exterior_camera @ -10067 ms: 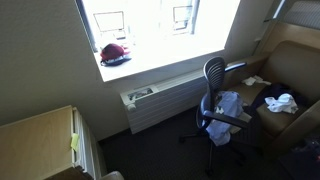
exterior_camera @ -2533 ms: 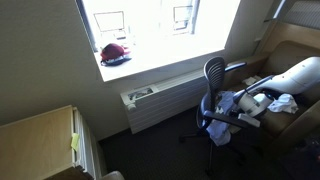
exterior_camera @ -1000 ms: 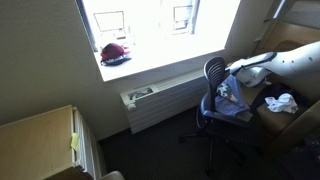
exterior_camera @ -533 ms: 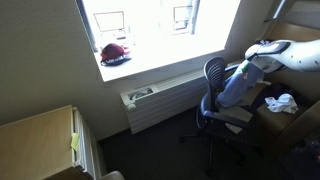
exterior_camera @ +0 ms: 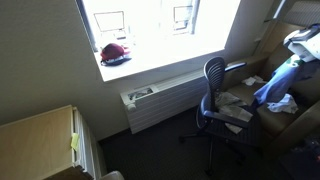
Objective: Remove the t-shirt from the chair and put it on the couch
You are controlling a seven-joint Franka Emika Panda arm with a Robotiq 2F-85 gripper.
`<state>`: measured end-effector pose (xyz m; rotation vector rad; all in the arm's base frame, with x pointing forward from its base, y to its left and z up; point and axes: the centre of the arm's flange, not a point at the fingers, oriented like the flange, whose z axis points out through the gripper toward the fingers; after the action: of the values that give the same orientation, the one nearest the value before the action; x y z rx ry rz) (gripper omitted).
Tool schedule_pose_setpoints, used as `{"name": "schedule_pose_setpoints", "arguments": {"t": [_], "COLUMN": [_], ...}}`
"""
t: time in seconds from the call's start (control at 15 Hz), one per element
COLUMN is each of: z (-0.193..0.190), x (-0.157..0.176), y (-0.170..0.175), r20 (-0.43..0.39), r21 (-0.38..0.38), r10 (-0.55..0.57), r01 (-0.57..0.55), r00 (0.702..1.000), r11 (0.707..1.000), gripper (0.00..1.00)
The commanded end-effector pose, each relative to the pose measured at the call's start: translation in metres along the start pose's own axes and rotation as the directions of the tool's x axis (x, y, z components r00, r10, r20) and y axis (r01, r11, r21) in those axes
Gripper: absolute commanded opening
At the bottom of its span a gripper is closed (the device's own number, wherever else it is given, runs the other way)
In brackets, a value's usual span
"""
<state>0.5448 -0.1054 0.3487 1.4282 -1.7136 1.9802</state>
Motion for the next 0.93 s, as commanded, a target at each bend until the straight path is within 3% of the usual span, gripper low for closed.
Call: {"name": "schedule_pose_setpoints", "arguments": {"t": [0.0, 0.2, 0.27, 0.47, 0.67, 0.87], "z": [0.013, 0.028, 0.024, 0.034, 0.058, 0.086], "x": [0.018, 0.03, 0.002, -0.061, -0.068, -0.051], "y": [0.015, 0.027, 0.034, 0.071, 0.131, 0.18], "r20": [-0.038, -0.063, 0.076, 0.228, 0.312, 0.29], "r21": [-0.038, -0.069, -0.071, -0.15, -0.319, -0.456], "r10": [0.007, -0.002, 0.021, 0.136, 0.27, 0.416], "r01": [-0.009, -0.002, -0.016, -0.103, -0.167, -0.258], "r00": [0.999, 0.998, 0.997, 0.964, 0.911, 0.862], "r11": [0.999, 0.998, 0.997, 0.983, 0.933, 0.852], "gripper": [0.0, 0.01, 0.0, 0.0, 0.0, 0.0]}}
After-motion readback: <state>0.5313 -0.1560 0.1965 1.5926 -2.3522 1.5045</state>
